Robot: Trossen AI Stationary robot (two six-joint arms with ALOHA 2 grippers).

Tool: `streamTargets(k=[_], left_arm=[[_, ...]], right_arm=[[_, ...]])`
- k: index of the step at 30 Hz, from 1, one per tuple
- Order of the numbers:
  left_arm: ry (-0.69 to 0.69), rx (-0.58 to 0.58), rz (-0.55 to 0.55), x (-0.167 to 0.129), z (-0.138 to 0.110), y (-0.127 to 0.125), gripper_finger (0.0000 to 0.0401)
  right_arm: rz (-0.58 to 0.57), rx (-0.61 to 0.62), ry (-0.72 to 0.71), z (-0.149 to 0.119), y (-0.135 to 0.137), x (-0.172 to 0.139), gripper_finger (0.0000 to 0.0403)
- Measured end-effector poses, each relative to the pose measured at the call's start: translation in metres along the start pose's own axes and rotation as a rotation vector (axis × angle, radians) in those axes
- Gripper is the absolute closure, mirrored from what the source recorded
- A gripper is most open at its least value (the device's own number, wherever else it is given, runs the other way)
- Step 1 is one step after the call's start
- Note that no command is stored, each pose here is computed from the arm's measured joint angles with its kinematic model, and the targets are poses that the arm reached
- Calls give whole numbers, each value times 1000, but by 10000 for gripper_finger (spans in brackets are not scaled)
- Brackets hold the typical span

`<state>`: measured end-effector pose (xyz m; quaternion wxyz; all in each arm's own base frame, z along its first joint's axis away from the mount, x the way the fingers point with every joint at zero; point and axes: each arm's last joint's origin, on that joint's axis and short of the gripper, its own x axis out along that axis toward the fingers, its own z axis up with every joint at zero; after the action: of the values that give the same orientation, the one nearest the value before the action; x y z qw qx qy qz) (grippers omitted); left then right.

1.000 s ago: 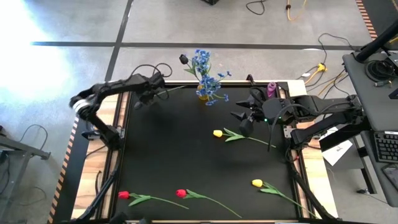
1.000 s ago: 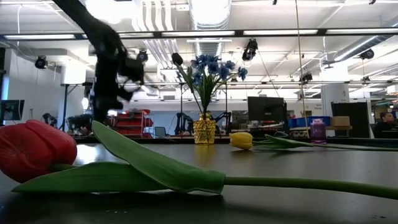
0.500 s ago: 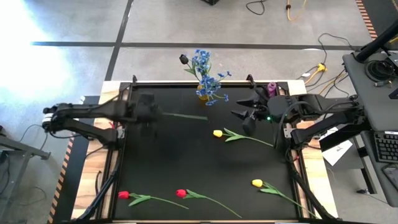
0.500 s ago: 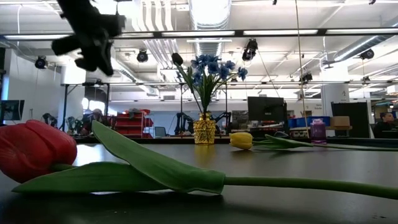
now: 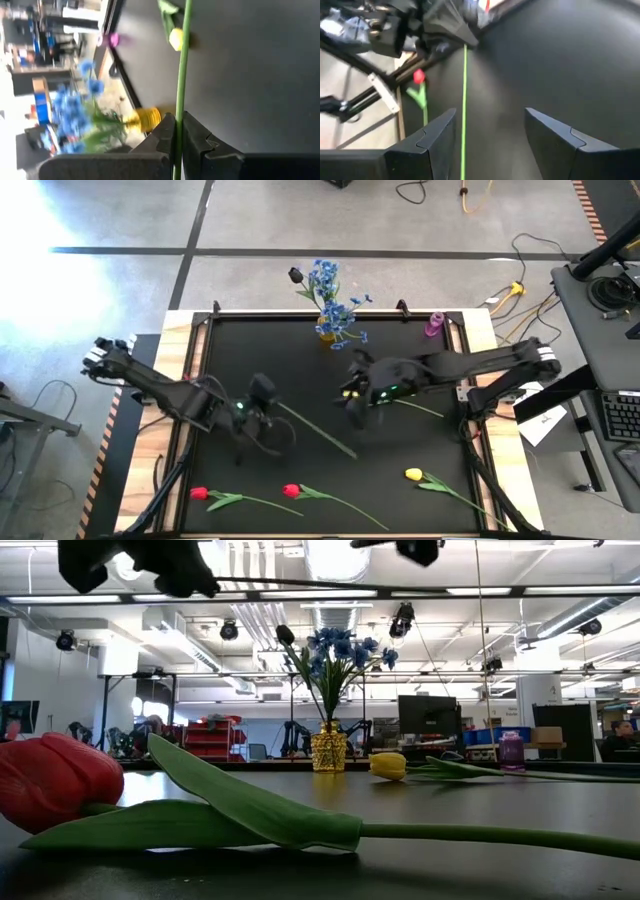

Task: Sort flowers into vase by color
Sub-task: Put the black flower into the yellow vase

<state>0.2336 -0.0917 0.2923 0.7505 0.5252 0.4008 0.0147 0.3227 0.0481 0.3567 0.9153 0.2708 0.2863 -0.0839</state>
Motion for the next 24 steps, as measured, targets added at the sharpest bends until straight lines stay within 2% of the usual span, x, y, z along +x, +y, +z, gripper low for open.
streamTargets(k=[5, 12, 19, 24], left_arm=[[8, 77, -21, 12, 28, -5, 401], [-11, 59, -26, 20, 65, 3, 401], [-60, 72, -92, 22, 89, 5, 401], [-56, 79, -96, 22, 94, 6, 401]], right_arm=[[86, 78, 114, -15, 8, 43, 184], [91, 138, 168, -32, 10, 85, 184], [169, 124, 174, -35, 17, 95, 187], [175, 125, 183, -36, 18, 94, 227]])
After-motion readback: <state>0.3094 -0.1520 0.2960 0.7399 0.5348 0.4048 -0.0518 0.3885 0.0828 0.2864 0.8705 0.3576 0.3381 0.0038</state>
